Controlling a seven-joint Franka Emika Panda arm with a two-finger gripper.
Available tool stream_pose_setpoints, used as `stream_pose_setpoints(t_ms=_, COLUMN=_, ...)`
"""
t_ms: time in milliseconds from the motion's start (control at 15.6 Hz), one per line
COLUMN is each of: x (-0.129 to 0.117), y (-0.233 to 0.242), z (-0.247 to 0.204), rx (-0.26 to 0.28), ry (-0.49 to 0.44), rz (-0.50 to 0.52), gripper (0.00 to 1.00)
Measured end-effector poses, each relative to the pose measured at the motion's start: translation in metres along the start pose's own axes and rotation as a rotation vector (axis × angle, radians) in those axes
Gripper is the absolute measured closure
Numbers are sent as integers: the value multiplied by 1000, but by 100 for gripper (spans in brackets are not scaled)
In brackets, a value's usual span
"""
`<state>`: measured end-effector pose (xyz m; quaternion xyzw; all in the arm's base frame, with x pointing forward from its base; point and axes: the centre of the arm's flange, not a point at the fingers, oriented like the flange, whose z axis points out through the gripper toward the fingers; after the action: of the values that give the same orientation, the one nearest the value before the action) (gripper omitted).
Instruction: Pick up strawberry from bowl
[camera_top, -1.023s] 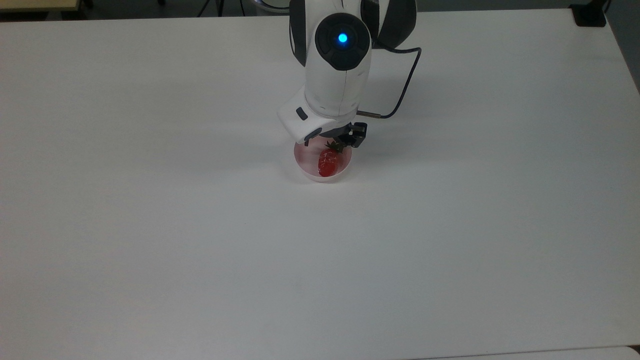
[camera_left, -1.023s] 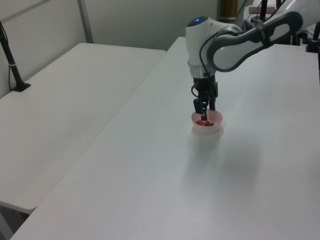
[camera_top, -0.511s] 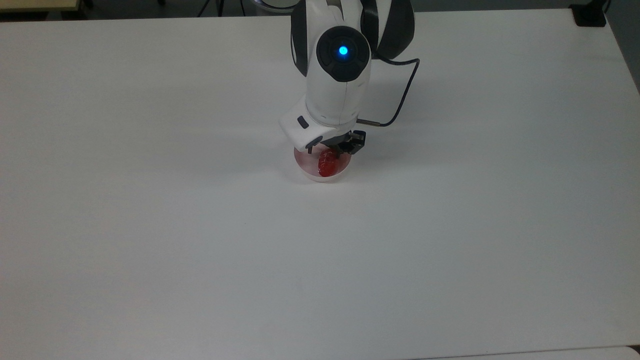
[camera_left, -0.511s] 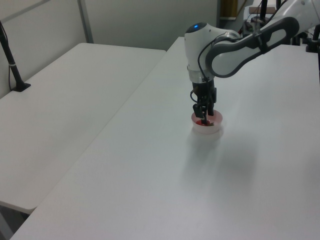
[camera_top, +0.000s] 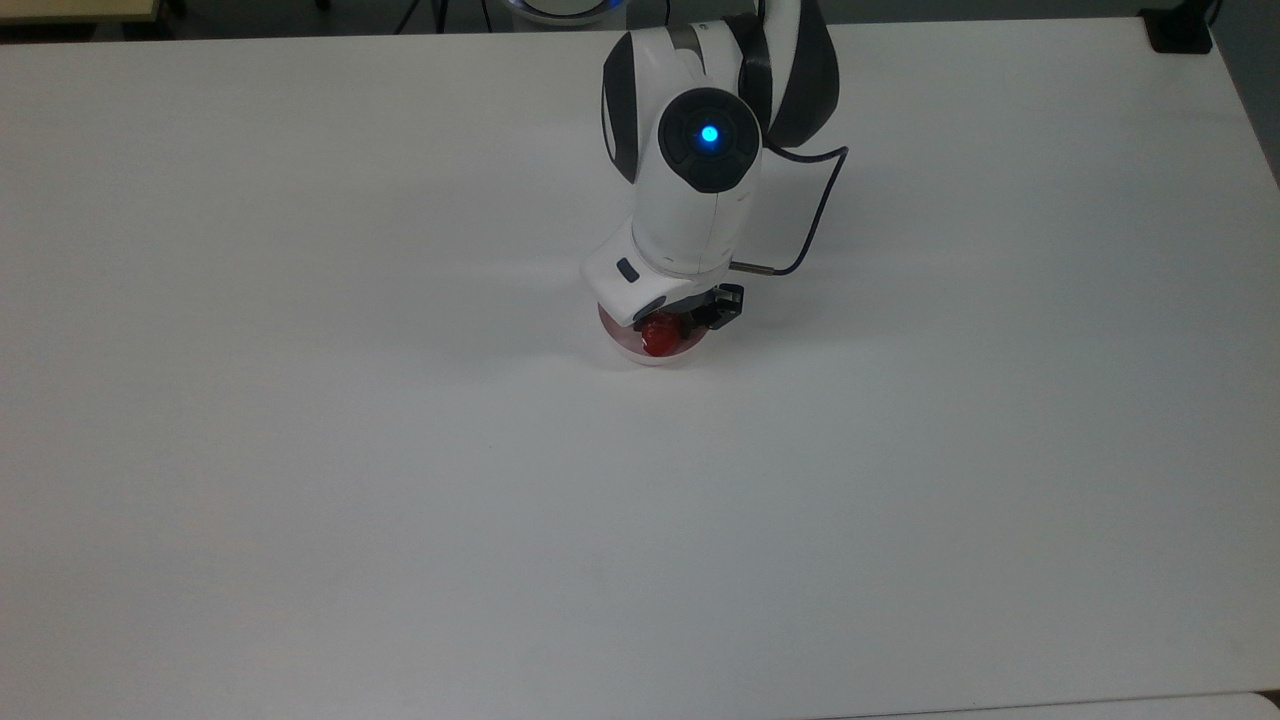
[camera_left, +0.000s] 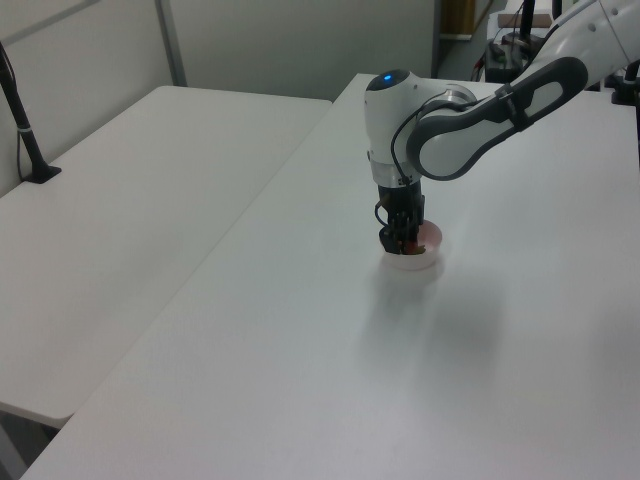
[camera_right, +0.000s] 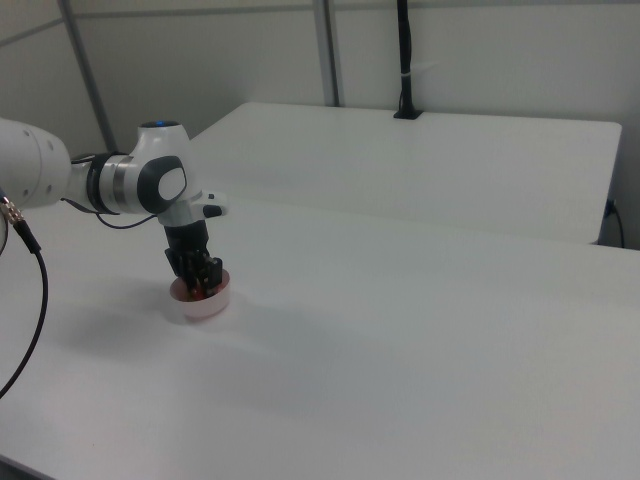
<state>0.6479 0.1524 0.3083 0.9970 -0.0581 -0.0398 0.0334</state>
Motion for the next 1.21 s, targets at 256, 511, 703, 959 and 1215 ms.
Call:
stream_pose_setpoints(t_ms=256, x=1, y=1, z=-3, rx=2, ry=6, rz=1, gripper=57)
stream_pose_setpoints(t_ms=511, x=3, y=8, z=-26, rx=12, ry=22, rz=11, gripper=57)
stream_pose_setpoints(t_ms=703, x=3, y=31, z=-61, rx=21, ry=8, rz=13, gripper=57)
stream_pose_setpoints(t_ms=959, x=3, y=96, z=-103, rx=51, ry=-17, rz=-29, gripper=57)
stream_pose_setpoints(t_ms=1215, x=17, y=182, z=-79, rx=57, ry=-49, rz=-13, gripper=54)
